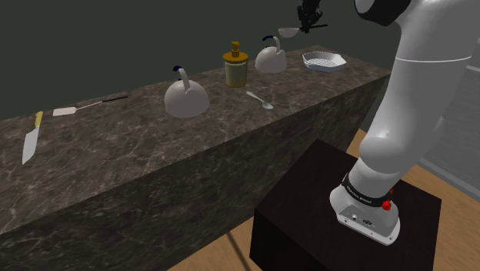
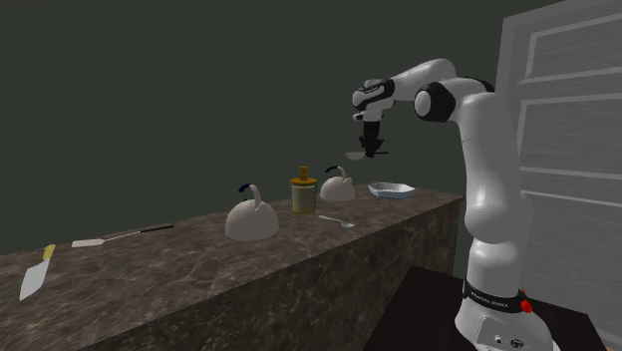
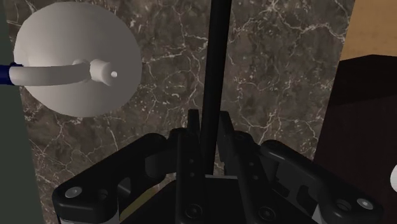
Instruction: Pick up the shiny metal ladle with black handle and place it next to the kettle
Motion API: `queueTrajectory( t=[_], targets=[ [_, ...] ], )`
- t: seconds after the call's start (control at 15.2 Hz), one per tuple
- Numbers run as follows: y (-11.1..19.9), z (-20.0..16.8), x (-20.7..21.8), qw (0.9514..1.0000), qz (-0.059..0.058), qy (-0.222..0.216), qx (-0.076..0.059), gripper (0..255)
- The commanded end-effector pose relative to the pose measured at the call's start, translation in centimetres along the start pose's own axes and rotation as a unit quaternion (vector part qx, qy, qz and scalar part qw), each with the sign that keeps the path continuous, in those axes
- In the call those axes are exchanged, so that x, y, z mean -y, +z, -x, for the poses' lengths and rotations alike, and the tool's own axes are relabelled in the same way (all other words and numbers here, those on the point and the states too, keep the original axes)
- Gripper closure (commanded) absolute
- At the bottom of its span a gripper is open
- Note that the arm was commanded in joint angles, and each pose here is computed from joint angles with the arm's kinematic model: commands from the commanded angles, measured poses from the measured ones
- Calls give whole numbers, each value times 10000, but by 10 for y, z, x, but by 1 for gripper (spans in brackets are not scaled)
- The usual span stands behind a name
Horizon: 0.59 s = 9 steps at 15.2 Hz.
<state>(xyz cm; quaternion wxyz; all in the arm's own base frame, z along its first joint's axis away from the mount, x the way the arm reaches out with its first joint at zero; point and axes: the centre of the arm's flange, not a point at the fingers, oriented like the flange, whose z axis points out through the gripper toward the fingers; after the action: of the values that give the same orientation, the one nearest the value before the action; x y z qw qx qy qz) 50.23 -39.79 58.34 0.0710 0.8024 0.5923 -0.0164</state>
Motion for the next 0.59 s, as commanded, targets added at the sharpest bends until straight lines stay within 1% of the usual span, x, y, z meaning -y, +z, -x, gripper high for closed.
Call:
queueTrajectory(
  t=[0.0,0.53],
  targets=[
    [9,3,-2,10000,2,-9,-1,255],
    [51,-2,2,10000,2,-9,-1,255]
  ],
)
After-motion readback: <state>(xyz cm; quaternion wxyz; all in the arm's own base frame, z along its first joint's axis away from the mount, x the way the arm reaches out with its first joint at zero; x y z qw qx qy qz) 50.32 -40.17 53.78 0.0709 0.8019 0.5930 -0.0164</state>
